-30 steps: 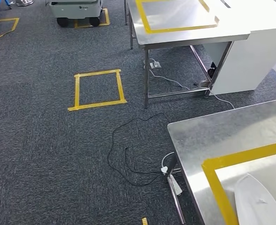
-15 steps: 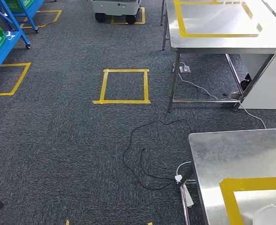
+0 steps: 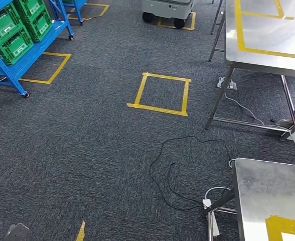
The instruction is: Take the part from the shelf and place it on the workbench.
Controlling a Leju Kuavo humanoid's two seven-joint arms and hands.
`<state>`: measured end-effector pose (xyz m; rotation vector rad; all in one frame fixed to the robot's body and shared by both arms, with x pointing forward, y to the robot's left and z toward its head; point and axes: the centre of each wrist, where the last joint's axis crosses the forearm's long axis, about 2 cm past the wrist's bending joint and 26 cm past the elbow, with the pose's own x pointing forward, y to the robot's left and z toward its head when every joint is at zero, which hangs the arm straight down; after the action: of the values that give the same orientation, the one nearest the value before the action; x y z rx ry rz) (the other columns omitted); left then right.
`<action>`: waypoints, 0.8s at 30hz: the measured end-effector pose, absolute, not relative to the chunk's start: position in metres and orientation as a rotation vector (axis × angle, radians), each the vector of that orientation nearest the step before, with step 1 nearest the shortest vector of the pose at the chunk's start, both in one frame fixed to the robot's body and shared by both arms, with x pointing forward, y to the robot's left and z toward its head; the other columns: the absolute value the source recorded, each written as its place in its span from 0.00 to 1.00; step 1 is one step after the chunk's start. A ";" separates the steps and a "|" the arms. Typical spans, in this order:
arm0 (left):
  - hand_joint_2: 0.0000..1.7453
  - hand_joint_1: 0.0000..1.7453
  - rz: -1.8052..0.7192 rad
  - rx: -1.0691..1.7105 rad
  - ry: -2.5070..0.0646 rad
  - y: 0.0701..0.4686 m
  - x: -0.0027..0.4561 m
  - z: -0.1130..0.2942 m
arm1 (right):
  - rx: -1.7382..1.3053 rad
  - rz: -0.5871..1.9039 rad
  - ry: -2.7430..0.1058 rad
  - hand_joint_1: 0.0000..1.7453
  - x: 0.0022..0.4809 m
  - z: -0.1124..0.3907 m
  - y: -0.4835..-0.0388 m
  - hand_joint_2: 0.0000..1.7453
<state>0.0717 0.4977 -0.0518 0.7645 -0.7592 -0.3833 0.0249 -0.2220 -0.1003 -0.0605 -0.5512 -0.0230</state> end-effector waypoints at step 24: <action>0.00 0.00 -0.071 0.448 -0.470 0.419 0.022 -0.097 | -0.065 -0.035 -0.564 0.00 0.026 -0.104 -0.218 0.00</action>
<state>0.0221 0.4194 -0.0973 0.4478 -0.4697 -0.0710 0.0263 -0.2177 -0.1045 -0.0653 -0.5637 -0.0354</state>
